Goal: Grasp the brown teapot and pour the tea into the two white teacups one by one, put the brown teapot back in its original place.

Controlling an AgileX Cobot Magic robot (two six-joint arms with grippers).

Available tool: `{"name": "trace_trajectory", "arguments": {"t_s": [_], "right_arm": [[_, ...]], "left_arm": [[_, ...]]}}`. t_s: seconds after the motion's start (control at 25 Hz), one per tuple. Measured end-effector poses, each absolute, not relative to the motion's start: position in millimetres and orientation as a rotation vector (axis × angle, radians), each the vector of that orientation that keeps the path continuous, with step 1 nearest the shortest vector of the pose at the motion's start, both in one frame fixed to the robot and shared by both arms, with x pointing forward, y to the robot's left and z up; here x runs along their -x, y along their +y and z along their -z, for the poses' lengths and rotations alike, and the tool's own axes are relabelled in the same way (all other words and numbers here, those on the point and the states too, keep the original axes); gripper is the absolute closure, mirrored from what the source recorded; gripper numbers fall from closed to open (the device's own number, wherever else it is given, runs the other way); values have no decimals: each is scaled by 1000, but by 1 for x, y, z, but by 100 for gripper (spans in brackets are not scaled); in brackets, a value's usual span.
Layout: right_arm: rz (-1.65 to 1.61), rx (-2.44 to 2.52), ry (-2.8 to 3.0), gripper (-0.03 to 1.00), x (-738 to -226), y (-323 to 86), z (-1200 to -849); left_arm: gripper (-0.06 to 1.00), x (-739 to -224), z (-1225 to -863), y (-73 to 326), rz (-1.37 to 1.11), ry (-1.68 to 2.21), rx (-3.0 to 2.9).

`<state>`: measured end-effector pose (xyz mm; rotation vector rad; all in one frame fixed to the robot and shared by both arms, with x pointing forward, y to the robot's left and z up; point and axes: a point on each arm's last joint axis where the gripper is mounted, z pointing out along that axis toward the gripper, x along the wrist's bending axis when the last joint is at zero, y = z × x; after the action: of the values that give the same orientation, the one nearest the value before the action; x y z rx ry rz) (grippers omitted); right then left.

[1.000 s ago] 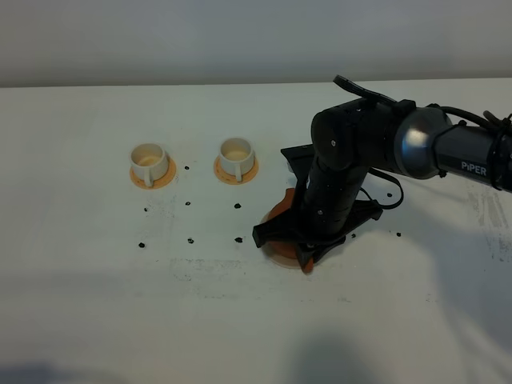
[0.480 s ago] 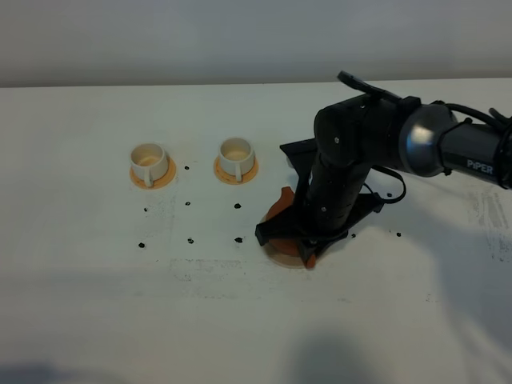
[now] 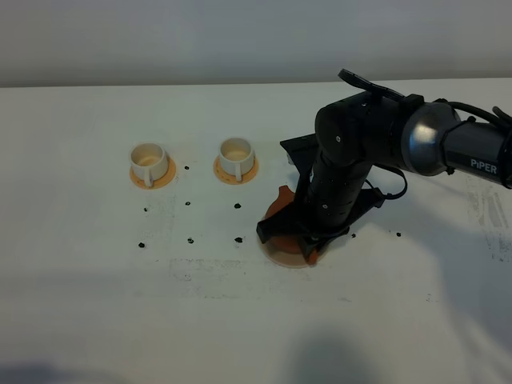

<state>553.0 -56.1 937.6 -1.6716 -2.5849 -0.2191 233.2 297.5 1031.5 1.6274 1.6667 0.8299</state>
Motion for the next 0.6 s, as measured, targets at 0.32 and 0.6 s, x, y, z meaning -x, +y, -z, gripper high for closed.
{"name": "trace_trajectory", "arguments": {"t_s": [0.32, 0.6], "right_arm": [[231, 1671, -2602, 85, -554, -56, -938], [266, 1668, -2633, 85, -555, -58, -946]], "left_arm": [[63, -233, -1031, 297, -830, 1667, -1627], [63, -233, -1031, 297, -830, 1667, -1627]]}}
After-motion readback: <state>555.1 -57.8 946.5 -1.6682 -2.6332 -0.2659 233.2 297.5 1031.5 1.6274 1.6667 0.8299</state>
